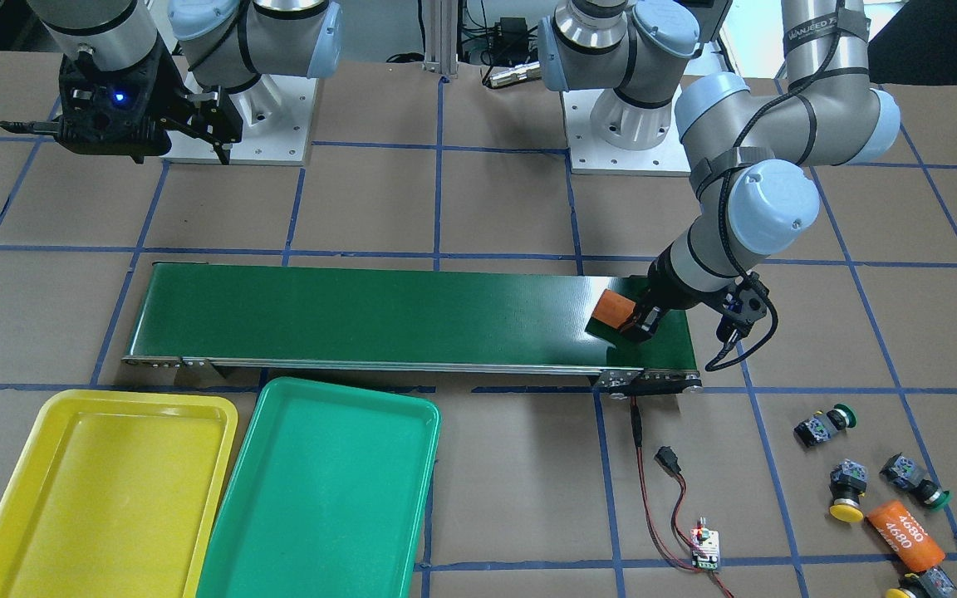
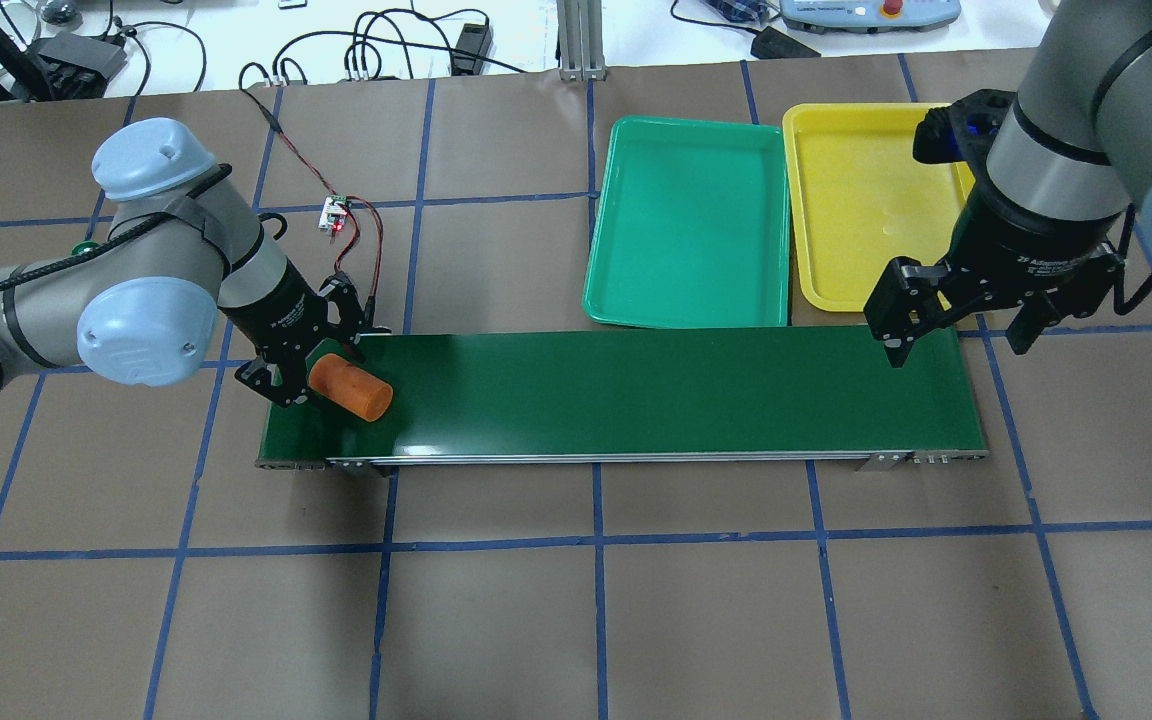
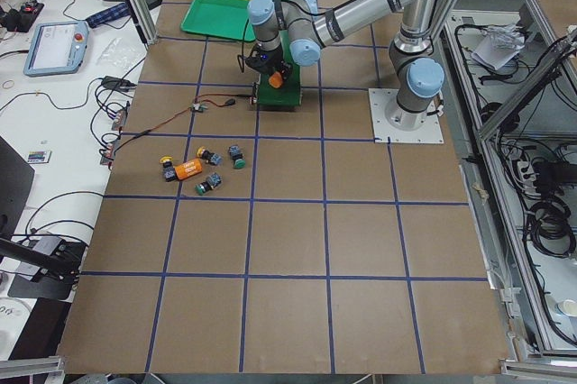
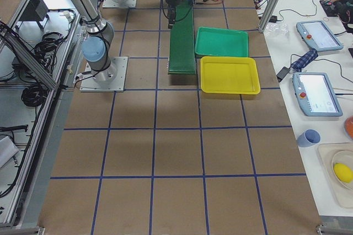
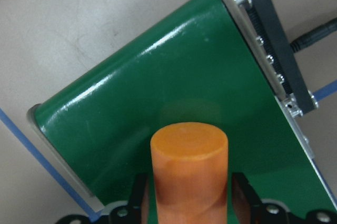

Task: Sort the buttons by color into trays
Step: 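Carry the orange cylinder with the left gripper onto the green belt, then return the left gripper to the buttons and grasp a blue-based button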

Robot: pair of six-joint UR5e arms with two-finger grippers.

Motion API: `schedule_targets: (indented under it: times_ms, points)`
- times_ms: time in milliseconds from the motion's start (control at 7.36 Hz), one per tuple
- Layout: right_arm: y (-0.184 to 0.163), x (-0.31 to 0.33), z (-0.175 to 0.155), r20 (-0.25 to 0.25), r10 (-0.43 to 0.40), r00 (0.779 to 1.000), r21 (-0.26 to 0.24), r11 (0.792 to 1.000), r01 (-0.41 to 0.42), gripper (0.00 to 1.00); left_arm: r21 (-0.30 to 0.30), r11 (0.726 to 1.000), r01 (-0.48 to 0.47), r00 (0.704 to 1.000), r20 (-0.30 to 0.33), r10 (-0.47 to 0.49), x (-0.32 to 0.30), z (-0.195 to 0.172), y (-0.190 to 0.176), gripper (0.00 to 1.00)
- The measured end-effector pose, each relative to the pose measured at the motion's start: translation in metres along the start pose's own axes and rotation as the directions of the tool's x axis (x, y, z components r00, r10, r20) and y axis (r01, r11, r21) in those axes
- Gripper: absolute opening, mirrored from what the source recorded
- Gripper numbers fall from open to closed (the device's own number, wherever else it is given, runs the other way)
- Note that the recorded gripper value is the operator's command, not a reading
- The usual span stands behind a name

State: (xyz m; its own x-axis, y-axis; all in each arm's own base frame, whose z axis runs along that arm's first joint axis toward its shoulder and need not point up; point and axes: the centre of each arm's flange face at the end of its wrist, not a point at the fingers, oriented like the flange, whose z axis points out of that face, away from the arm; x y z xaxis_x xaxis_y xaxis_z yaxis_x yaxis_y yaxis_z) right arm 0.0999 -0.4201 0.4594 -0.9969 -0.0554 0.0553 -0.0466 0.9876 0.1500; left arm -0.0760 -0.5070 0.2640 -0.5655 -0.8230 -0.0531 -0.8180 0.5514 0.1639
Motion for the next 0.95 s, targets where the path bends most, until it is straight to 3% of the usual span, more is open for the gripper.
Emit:
schedule_targets:
  times_ms: [272, 408, 543, 679, 815, 951]
  points:
    - [0.000, 0.001, 0.000, -0.007, 0.001, 1.000, -0.001, 1.000, -0.001, 1.00, 0.022, 0.991, -0.132, 0.991, -0.024, 0.133, 0.001, -0.036, -0.011, 1.00]
    - [0.001, 0.001, 0.000, -0.007, 0.001, 1.000, -0.001, 1.000, -0.001, 1.00, 0.032, 0.967, -0.253, 0.967, -0.028, 0.254, -0.001, -0.054, -0.038, 1.00]
    - [0.001, 0.001, 0.001, -0.007, 0.001, 1.000, -0.003, 1.000, -0.001, 1.00, 0.047, 0.915, -0.401, 0.915, -0.028, 0.403, -0.010, -0.066, -0.085, 1.00]
    - [0.001, 0.001, 0.001, -0.007, 0.001, 1.000, -0.003, 1.000, -0.001, 1.00, 0.057, 0.839, -0.541, 0.840, -0.020, 0.543, -0.020, -0.068, -0.134, 1.00]
    - [0.001, 0.001, 0.000, -0.006, 0.001, 1.000, -0.002, 1.000, -0.001, 1.00, 0.060, 0.733, -0.678, 0.734, 0.001, 0.679, -0.023, -0.066, -0.176, 1.00]
    - [0.000, 0.000, 0.000, -0.005, 0.002, 1.000, -0.001, 1.000, -0.002, 1.00, 0.052, 0.601, -0.798, 0.602, 0.029, 0.798, -0.020, -0.058, -0.211, 1.00]
